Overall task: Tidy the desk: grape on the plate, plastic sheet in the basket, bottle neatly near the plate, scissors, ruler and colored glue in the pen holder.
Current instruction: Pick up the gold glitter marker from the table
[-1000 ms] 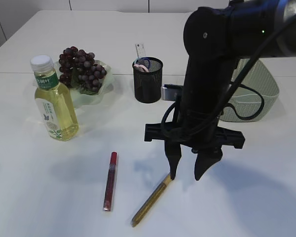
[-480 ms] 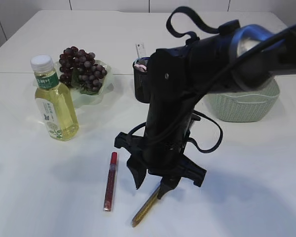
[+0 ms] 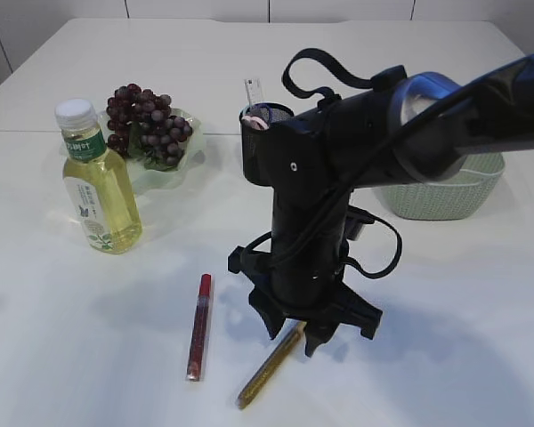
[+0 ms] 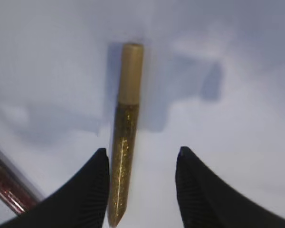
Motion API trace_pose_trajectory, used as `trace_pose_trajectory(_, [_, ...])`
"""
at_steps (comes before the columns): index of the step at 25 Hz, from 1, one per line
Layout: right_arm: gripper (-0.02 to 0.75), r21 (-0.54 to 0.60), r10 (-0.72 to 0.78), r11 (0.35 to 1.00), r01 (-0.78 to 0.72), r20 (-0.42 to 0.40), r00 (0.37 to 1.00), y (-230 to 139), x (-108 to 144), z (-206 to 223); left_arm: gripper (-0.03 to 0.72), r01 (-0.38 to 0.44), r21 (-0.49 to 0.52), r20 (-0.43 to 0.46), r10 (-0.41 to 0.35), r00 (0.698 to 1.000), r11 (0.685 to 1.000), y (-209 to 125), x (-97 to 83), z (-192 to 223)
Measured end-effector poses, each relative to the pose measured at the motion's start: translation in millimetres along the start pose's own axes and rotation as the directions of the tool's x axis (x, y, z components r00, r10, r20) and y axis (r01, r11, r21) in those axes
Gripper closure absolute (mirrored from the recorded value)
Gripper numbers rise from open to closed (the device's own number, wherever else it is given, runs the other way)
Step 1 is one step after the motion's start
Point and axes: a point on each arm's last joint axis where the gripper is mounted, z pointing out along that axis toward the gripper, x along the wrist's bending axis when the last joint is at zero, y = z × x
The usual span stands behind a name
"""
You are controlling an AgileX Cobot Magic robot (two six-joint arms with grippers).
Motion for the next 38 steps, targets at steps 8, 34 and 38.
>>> trace_pose_trajectory(8, [0.371,-0.064,0.026,0.997,-0.030,-0.054,0.998,6.2,5.1,1.2,0.316,0.004,-0.002,0.007,-0.004,1.000,1.000,0.1,-0.6,0.0])
trace_pose_trajectory(34, [0.566,-0.015,0.068,0.998,-0.068,-0.013,0.998,6.0,7.9,32.2,0.316,0.005,-0.023,0.010,-0.005,1.000,1.000,2.1,-0.9,0.0])
trace_pose_trajectory(38, [0.646,-0.015,0.059,0.998,-0.060,-0.013,0.998,6.0,7.9,32.2,0.316,0.005,-0.023,0.010,-0.005,1.000,1.000,2.1,-0.9,0.0])
